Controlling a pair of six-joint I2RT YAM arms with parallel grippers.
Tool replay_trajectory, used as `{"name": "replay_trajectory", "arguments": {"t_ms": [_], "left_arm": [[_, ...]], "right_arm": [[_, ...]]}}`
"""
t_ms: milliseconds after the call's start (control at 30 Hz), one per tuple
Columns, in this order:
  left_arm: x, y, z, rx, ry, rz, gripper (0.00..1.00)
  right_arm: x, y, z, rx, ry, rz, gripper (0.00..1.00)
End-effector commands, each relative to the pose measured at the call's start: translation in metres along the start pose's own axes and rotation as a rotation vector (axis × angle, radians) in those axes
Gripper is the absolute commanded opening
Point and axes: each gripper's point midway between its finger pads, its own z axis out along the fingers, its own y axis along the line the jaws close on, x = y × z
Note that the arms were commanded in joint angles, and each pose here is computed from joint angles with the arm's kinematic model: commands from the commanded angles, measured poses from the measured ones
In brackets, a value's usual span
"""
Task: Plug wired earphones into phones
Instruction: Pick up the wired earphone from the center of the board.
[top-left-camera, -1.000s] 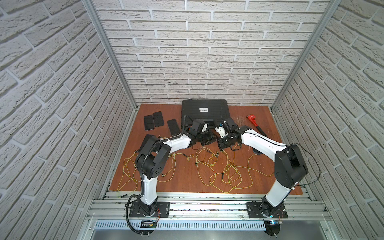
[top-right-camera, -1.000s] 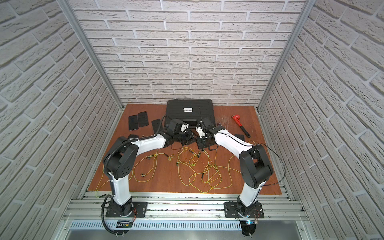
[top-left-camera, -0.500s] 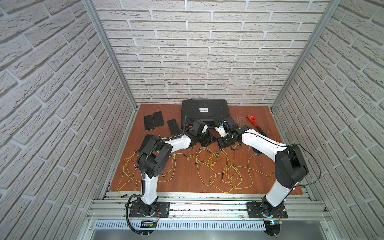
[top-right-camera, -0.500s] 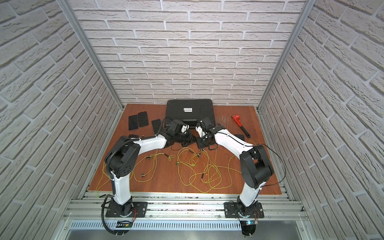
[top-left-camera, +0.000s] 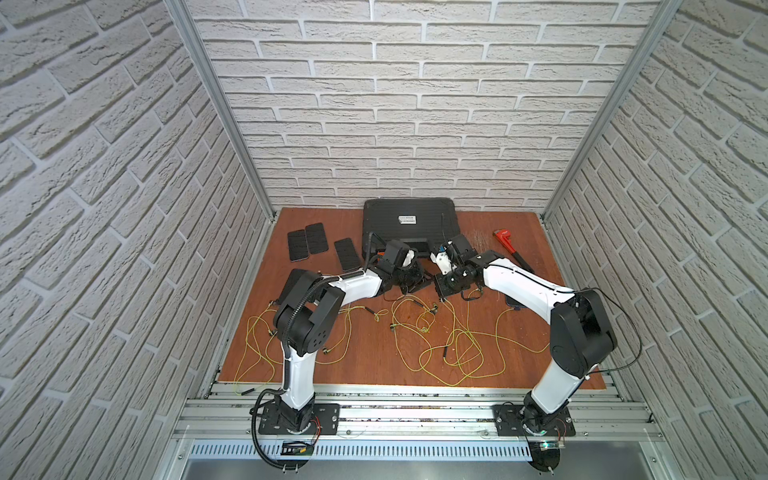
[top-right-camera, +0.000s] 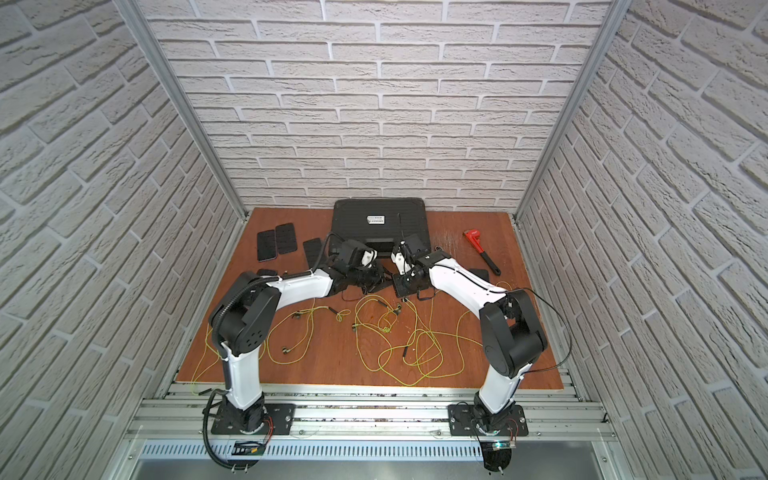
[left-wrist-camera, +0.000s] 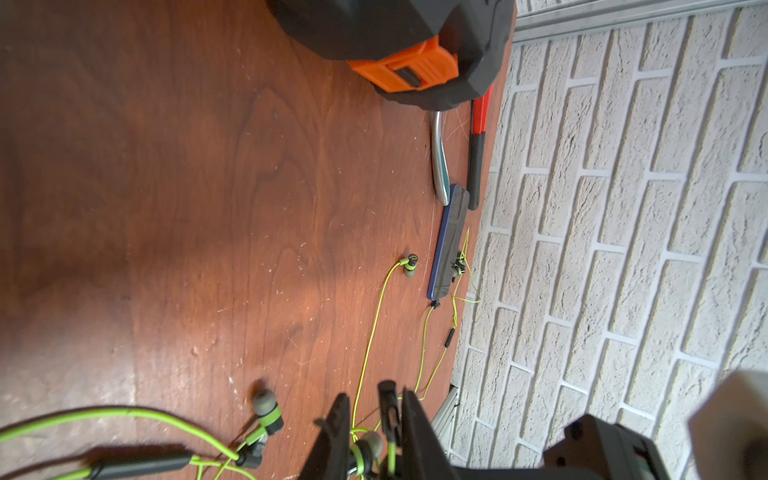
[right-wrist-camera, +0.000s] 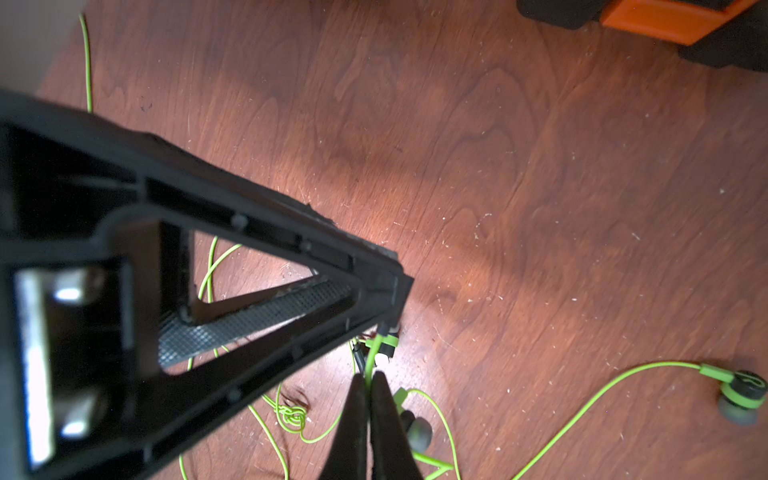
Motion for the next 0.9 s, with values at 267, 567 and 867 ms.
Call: {"name": "replay_trajectory", "arguments": {"t_ms": [267,567,867], "left_arm": [[-0.003,-0.009,-0.005,0.033,-0.018,0.028,0.06],[-0.005,-0.013,-0.006,0.073,-0.02,0.047,0.0],[-0.015,-0.057,-0.022,0.319,-0.028,0.157,0.0]], "right_arm": [[-0.008,0.002,-0.012,-0.005,-0.037,-0.007,0.06],[-0.015,-0.005,-0.026,-0.13,-0.07,0.101,0.32],[-0.029,-0.022,-0.073,-0.546,-0.212,0.266,0.41]]}}
